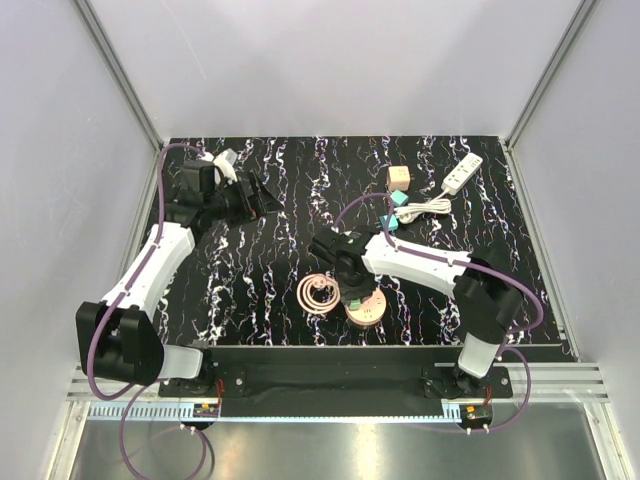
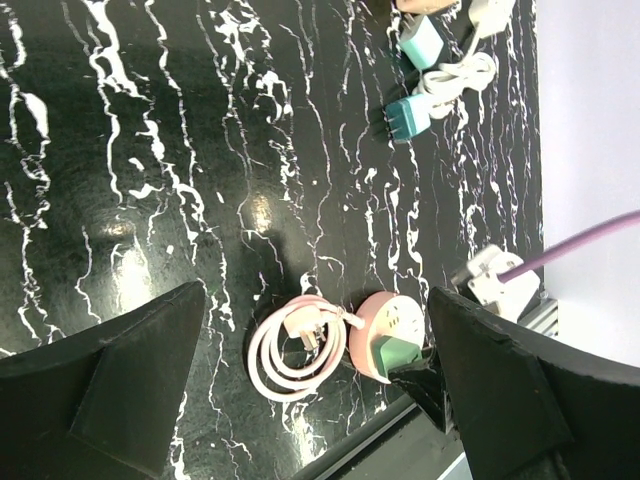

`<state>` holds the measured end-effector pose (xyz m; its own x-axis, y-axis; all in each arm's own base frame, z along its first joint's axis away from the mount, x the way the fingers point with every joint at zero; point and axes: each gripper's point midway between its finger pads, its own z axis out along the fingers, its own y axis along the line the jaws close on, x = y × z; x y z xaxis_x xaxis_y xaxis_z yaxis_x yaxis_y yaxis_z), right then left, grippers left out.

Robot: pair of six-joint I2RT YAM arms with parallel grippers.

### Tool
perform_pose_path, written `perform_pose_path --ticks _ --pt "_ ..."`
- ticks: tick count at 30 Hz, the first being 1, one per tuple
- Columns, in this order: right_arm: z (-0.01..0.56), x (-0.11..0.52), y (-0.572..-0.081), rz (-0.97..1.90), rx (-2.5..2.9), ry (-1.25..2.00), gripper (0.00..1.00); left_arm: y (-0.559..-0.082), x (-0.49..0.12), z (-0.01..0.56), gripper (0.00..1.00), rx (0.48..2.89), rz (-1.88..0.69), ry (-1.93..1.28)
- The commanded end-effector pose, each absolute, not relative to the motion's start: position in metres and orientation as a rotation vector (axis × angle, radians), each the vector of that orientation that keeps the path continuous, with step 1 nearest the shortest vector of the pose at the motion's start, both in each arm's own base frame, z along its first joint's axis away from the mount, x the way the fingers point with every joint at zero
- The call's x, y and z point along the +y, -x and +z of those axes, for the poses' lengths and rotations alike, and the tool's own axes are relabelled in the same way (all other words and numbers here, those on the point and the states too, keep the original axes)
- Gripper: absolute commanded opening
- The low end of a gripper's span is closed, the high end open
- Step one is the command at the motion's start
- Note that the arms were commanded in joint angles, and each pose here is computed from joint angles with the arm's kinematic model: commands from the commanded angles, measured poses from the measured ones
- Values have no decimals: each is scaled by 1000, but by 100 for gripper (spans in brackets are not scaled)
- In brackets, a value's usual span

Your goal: Insert the plug

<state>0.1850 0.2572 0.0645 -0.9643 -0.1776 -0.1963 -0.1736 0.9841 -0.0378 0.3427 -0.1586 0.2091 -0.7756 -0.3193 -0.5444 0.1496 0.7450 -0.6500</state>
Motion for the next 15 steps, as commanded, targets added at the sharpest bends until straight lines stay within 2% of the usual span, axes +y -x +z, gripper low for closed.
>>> perform_pose_path --ticks 1,15 --pt "38 250 -171 -180 2966 261 0 -348 -150 222 99 2216 -906 152" --pt "-18 254 -145 -94 3072 279 0 -351 -144 219 99 2223 -894 177"
